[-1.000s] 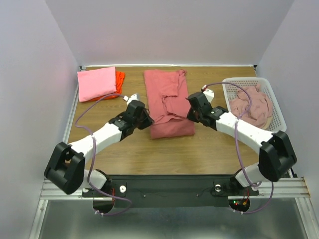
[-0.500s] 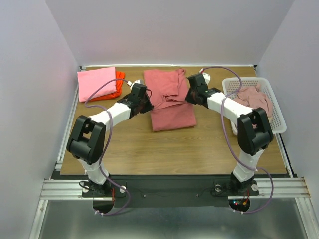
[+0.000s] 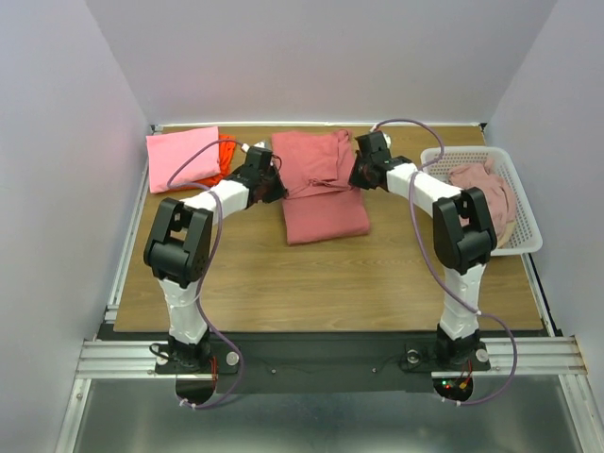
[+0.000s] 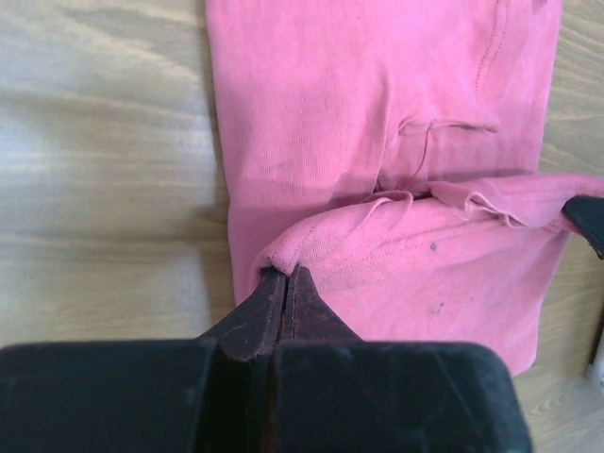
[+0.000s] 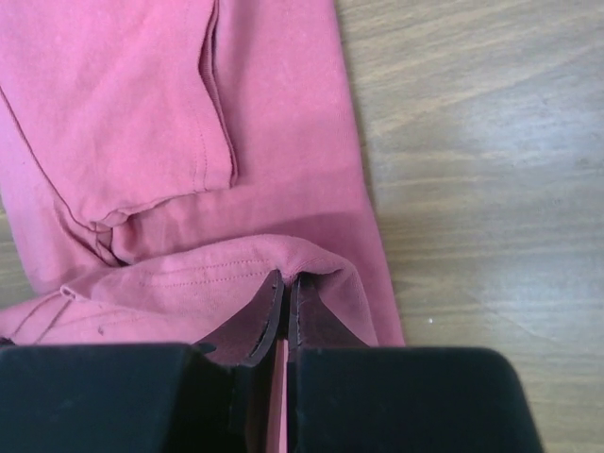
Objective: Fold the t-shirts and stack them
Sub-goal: Fold the tshirt
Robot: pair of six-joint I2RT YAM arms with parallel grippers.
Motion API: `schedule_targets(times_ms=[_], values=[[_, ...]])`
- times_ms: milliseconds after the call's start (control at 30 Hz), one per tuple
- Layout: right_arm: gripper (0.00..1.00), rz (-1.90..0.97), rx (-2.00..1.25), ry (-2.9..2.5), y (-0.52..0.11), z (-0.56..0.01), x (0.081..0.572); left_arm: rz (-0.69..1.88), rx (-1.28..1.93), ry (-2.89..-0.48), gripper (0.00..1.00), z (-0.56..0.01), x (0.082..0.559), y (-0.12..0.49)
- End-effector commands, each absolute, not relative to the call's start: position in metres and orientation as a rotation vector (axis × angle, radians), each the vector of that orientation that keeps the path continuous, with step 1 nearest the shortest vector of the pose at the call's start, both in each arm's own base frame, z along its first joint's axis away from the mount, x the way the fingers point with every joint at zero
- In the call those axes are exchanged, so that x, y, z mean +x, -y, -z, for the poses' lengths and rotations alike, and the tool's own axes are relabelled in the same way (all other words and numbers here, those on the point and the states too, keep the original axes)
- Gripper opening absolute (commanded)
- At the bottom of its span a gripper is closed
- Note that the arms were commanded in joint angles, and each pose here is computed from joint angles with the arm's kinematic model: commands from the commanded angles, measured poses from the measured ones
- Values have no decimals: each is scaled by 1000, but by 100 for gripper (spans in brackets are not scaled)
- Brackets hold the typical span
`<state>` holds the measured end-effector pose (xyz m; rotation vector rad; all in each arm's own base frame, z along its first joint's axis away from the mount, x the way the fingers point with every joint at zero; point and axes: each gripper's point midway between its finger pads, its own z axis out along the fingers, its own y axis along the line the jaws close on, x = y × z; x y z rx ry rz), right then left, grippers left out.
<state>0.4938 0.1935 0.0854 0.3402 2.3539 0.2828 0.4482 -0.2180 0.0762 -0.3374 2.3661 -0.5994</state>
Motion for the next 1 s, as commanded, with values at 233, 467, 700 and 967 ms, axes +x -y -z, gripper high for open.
schedule_targets(times_ms=[233,467,700,967], values=[[69,-452,248,-2281,-196,-125,514,690,-180,-2290,98,-116,473,231],[100,-592,120,-2346,-208,-123,468,737,-204,-2298,99,-117,416,222],[100,-723,-13,-2358,-235,-119,446,804,-247,-2348,98,-90,348,227],[100,-875,-249,-2329,-300,-114,446,822,-310,-2381,99,-70,308,215]])
